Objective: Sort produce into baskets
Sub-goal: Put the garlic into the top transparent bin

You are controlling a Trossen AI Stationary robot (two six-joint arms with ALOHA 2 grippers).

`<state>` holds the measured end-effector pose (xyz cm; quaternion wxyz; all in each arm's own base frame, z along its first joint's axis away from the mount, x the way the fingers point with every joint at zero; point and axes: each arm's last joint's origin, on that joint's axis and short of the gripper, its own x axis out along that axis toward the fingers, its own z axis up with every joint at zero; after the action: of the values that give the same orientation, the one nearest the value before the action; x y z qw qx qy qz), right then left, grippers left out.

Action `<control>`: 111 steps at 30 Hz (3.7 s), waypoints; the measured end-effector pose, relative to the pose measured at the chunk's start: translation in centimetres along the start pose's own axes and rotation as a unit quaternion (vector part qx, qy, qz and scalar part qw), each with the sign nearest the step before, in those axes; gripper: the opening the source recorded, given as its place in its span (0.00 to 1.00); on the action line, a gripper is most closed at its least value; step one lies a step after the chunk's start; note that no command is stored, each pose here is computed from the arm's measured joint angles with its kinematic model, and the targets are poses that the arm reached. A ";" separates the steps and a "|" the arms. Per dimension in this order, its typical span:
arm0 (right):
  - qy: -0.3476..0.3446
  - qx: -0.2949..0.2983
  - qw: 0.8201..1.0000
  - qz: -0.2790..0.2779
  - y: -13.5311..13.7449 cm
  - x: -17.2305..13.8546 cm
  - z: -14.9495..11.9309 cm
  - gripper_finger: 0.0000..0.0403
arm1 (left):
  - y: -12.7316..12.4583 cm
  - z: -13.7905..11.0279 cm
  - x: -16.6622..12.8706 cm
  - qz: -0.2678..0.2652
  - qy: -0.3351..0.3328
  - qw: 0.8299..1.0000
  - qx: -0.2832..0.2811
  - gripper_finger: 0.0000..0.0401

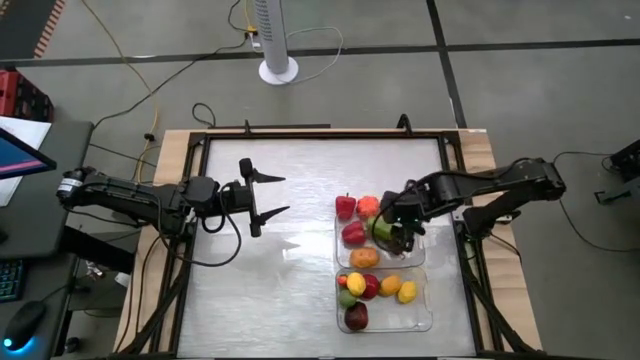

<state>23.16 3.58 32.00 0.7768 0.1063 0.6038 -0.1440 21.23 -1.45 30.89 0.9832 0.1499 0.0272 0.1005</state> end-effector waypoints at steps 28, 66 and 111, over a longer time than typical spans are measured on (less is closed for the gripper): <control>0.118 0.033 0.992 -0.027 -5.0 9.6 -9.2 0.73 | 0.0 -0.1 0.0 -0.001 0.005 1.000 0.010 0.78; 0.014 0.064 0.997 -0.026 -2.2 12.1 -10.1 0.74 | -0.1 -0.2 0.0 -0.002 0.012 1.000 0.012 0.78; 0.031 0.032 0.995 -0.091 -1.8 15.0 -9.1 0.27 | -0.1 -0.2 0.0 -0.002 0.012 1.000 0.012 0.78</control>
<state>17.65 3.55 15.22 0.7376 0.0802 0.6297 -0.2304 21.21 -1.44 30.65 0.9811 0.1606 0.0406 0.0998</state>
